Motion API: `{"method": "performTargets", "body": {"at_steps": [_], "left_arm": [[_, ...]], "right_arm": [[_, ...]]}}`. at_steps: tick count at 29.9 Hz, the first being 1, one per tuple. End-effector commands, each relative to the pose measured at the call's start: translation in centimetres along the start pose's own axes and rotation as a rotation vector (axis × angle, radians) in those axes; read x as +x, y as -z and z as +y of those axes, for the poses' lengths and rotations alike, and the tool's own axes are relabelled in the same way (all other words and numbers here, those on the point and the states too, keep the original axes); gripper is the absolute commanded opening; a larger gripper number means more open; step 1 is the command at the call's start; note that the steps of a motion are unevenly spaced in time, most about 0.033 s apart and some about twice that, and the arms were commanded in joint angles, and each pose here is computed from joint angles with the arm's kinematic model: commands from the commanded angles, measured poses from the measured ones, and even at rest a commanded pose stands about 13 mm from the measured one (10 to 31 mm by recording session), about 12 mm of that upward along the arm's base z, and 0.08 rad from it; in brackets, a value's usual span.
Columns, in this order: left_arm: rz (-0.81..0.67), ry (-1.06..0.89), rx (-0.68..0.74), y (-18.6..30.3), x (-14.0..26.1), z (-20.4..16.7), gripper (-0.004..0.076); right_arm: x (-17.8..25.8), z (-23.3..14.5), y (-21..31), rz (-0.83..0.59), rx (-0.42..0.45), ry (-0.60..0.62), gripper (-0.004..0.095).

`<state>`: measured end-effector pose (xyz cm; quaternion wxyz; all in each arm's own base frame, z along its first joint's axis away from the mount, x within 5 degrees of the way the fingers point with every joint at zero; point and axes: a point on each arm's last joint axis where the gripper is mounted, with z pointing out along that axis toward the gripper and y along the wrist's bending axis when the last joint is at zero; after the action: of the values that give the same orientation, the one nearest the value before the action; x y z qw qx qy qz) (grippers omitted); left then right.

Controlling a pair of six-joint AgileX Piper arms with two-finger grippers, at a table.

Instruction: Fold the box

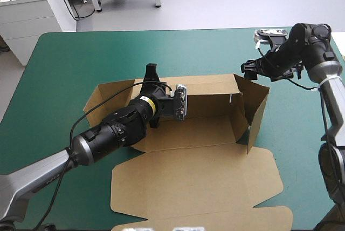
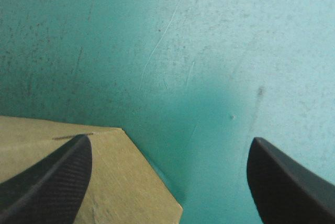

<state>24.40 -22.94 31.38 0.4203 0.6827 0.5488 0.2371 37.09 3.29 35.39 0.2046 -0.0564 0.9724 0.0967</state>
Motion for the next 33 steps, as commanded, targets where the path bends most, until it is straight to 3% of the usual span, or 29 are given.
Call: {"method": "performTargets", "body": {"at_steps": [1,5,20,28,33], "left_arm": [[-0.042,0.083,0.047,0.3,-0.6,-0.7,-0.0008],[-0.042,0.083,0.047,0.3,-0.6,-0.7,-0.0008],[-0.044,0.083,0.046,0.3,-0.7,-0.7,-0.0008],[-0.044,0.083,0.046,0.3,-0.7,-0.7,-0.0008],[-0.044,0.083,0.046,0.3,-0.7,-0.7,-0.0008]], "right_arm": [[1.2,0.4,3.3,-0.054,0.001,0.041,0.0738],[2.9,0.6,3.0,-0.037,-0.016,0.073,0.0738],[8.3,1.7,2.8,-0.267,-0.08,0.268,0.0737],[10.2,1.8,2.8,-0.249,-0.082,0.306,0.0737],[11.1,2.2,2.3,-0.192,-0.149,0.336,0.0722]]}}
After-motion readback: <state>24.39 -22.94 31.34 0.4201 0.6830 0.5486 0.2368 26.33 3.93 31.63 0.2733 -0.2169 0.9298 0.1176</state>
